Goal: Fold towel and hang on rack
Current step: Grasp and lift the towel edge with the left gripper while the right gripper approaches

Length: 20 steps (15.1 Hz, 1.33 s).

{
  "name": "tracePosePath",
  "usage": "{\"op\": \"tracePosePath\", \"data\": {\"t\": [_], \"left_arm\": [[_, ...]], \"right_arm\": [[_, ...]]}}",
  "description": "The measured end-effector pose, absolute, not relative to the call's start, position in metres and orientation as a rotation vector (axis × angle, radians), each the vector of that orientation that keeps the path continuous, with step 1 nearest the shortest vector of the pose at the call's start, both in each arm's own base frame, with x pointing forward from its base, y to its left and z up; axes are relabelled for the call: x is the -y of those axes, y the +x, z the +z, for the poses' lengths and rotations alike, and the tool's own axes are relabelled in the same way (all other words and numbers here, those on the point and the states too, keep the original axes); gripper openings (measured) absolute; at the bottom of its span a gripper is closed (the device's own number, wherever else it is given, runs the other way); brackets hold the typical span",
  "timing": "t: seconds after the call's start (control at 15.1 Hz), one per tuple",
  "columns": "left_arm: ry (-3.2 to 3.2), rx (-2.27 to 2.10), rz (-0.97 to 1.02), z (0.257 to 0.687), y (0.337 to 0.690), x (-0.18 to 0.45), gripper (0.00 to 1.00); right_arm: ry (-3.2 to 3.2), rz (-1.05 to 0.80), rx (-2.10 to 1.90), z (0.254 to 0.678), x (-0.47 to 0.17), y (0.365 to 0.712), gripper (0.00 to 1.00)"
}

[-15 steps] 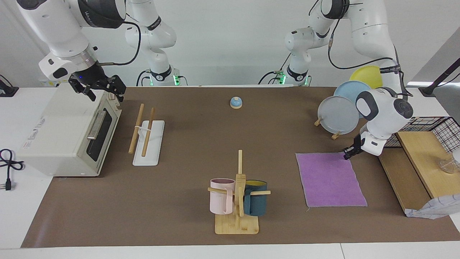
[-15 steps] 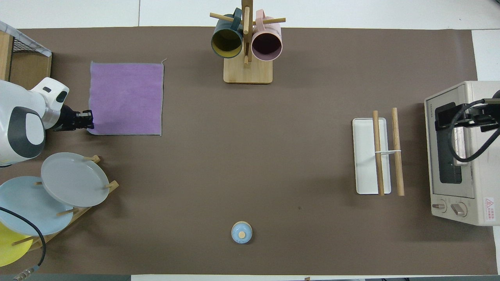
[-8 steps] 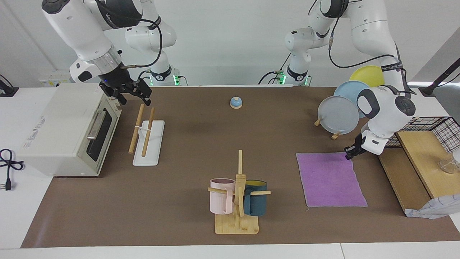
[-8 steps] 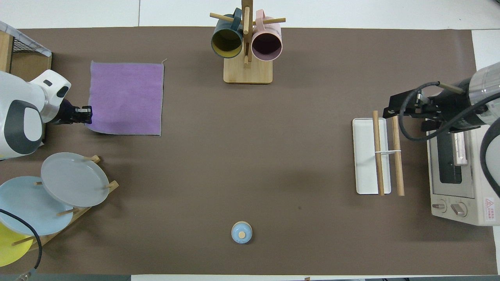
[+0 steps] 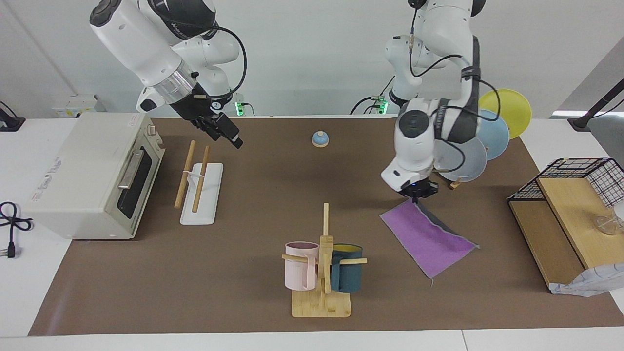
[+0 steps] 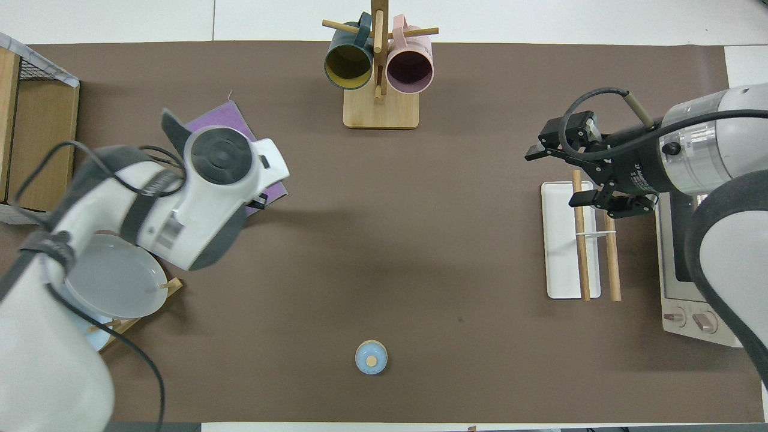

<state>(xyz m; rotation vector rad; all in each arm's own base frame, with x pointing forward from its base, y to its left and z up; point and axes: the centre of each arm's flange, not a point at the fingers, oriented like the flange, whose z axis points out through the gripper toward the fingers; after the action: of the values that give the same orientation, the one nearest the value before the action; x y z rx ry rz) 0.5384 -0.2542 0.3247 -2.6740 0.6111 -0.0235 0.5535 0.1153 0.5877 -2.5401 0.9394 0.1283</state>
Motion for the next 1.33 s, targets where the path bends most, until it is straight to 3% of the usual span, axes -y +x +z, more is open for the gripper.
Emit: {"op": "tracePosePath", "data": {"t": [0.2,0.66,0.86,1.2,1.26,1.33], "left_arm": [[-2.595,-0.686,-0.016,0.281,0.53,0.272,0.02],[-2.657,-0.61,-0.019,0.287,0.542,0.258,0.05],[-2.766,-0.485,-0.031,0.309,0.56,0.245,0.33],[-2.994,-0.273,-0.034,0.361,0.586,0.191,0.9],[-3.037,-0.236,-0.023,0.364,0.59,0.178,0.99],[-3.083,-0.205,-0.008,0.364,0.594,0.164,1.0]], "right_arm": [[-2.493,0.149,-0.993,0.583,-0.124,0.552,1.0],[-2.312,0.204,-1.188,0.581,-0.147,0.548,1.0],[-2.27,0.232,-1.23,0.581,-0.149,0.548,1.0],[-2.176,0.218,-1.317,0.584,-0.194,0.542,1.0],[-2.172,0.223,-1.323,0.584,-0.2,0.539,1.0],[-2.172,0.23,-1.327,0.582,-0.203,0.538,1.0]]}}
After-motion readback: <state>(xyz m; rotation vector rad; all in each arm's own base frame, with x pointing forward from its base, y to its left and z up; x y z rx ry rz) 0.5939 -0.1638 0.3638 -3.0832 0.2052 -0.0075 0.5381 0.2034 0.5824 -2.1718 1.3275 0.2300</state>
